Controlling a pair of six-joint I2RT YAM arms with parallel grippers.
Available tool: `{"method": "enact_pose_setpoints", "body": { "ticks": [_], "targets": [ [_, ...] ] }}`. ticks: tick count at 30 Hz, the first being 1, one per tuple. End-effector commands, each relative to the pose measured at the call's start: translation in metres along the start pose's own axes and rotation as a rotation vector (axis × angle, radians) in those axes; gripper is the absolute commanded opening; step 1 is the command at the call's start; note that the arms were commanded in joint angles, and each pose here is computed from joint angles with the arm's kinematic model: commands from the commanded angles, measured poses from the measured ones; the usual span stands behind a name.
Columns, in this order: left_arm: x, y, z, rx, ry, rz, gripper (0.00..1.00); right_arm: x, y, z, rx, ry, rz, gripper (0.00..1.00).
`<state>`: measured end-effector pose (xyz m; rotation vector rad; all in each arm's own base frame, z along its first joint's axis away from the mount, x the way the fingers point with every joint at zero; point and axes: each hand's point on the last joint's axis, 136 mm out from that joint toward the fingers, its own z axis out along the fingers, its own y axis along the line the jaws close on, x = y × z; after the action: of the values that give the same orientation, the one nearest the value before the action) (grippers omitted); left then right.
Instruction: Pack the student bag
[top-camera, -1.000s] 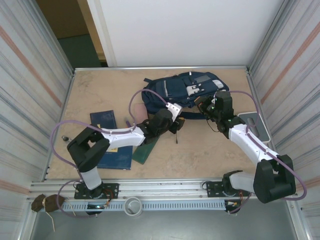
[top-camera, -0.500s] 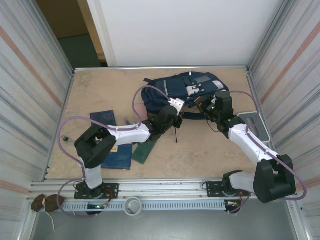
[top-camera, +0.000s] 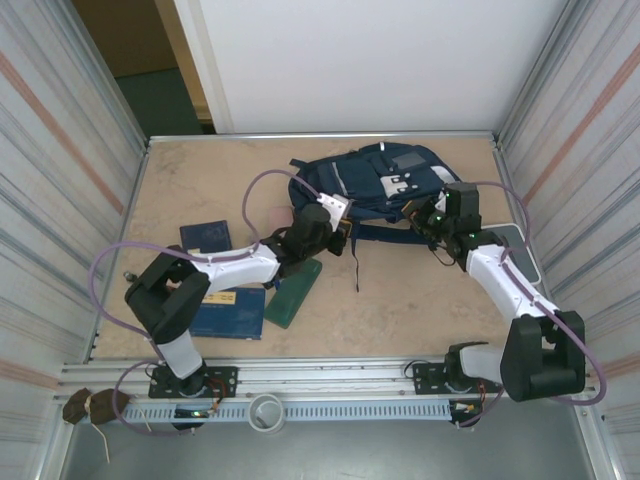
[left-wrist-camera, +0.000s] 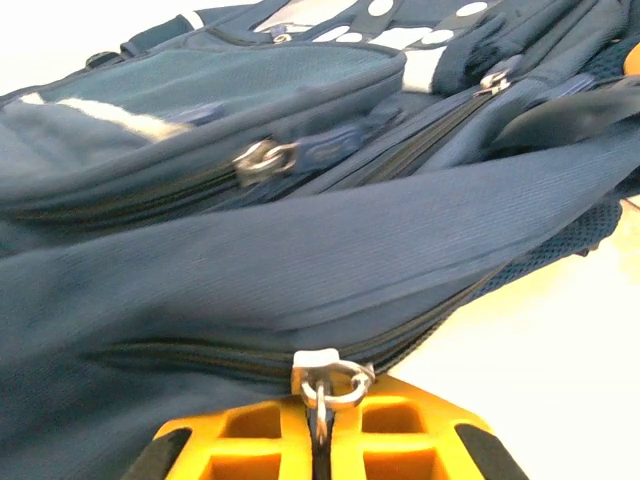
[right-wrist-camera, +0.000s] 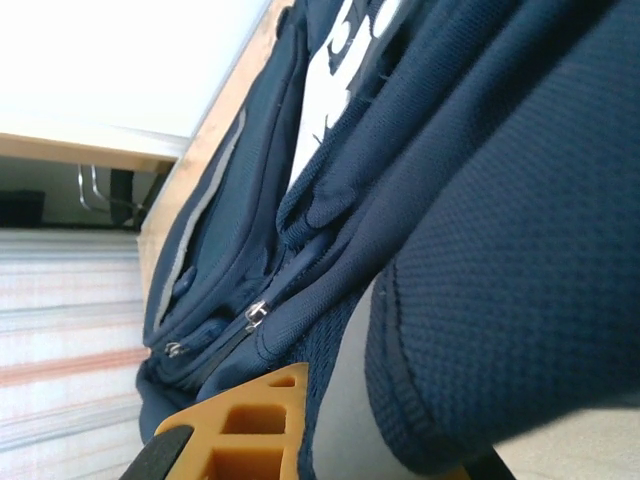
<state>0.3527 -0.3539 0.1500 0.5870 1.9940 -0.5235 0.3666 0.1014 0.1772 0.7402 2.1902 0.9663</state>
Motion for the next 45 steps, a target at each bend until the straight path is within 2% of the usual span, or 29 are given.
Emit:
{"method": "enact_pose_setpoints", "body": {
  "ticks": [1, 6, 13, 20, 22, 23, 24, 26, 29, 31, 34, 41, 43, 45],
  "targets": [
    [-0.001, 0.045, -0.017, -0.099, 0.021, -0.010, 0.00, -0.037, -0.003, -0.005, 0.028, -0.059, -0.077, 0.00],
    [0.012, 0.059, -0.022, -0.098, 0.081, 0.028, 0.00, -0.056, -0.014, 0.002, 0.046, -0.036, -0.067, 0.00],
    [0.022, 0.024, -0.019, 0.104, 0.148, 0.092, 0.00, -0.065, -0.013, 0.022, 0.061, 0.011, -0.084, 0.00],
    [0.010, 0.007, -0.007, 0.176, 0.147, 0.108, 0.00, -0.085, -0.028, 0.040, 0.148, 0.014, -0.118, 0.04],
    [0.006, -0.002, -0.001, 0.196, 0.148, 0.114, 0.00, -0.094, -0.030, 0.045, 0.164, 0.026, -0.127, 0.10],
    [0.003, -0.007, 0.003, 0.199, 0.147, 0.116, 0.00, -0.097, -0.032, 0.045, 0.174, 0.040, -0.133, 0.16],
    [0.000, -0.012, 0.006, 0.203, 0.143, 0.116, 0.00, -0.099, -0.032, 0.044, 0.176, 0.052, -0.133, 0.27],
    [-0.007, -0.020, 0.012, 0.208, 0.134, 0.102, 0.00, -0.099, -0.029, 0.037, 0.166, 0.060, -0.137, 0.41],
    [-0.014, -0.034, 0.020, 0.229, 0.119, 0.088, 0.00, -0.081, -0.024, 0.024, 0.129, 0.072, -0.126, 0.57],
    [-0.016, -0.043, 0.025, 0.249, 0.116, 0.091, 0.00, -0.066, -0.022, 0.014, 0.101, 0.078, -0.111, 0.70],
    [-0.018, -0.057, 0.029, 0.282, 0.116, 0.101, 0.00, -0.040, -0.022, 0.005, 0.054, 0.091, -0.058, 0.77],
    [-0.016, -0.076, 0.030, 0.325, 0.114, 0.104, 0.00, 0.019, -0.018, 0.030, 0.016, 0.124, 0.059, 0.77],
    [-0.014, -0.079, 0.029, 0.333, 0.118, 0.106, 0.00, 0.023, -0.019, 0.040, 0.026, 0.119, 0.066, 0.73],
    [-0.013, -0.080, 0.026, 0.341, 0.119, 0.110, 0.00, 0.021, -0.020, 0.049, 0.022, 0.114, 0.074, 0.63]
  ]
}}
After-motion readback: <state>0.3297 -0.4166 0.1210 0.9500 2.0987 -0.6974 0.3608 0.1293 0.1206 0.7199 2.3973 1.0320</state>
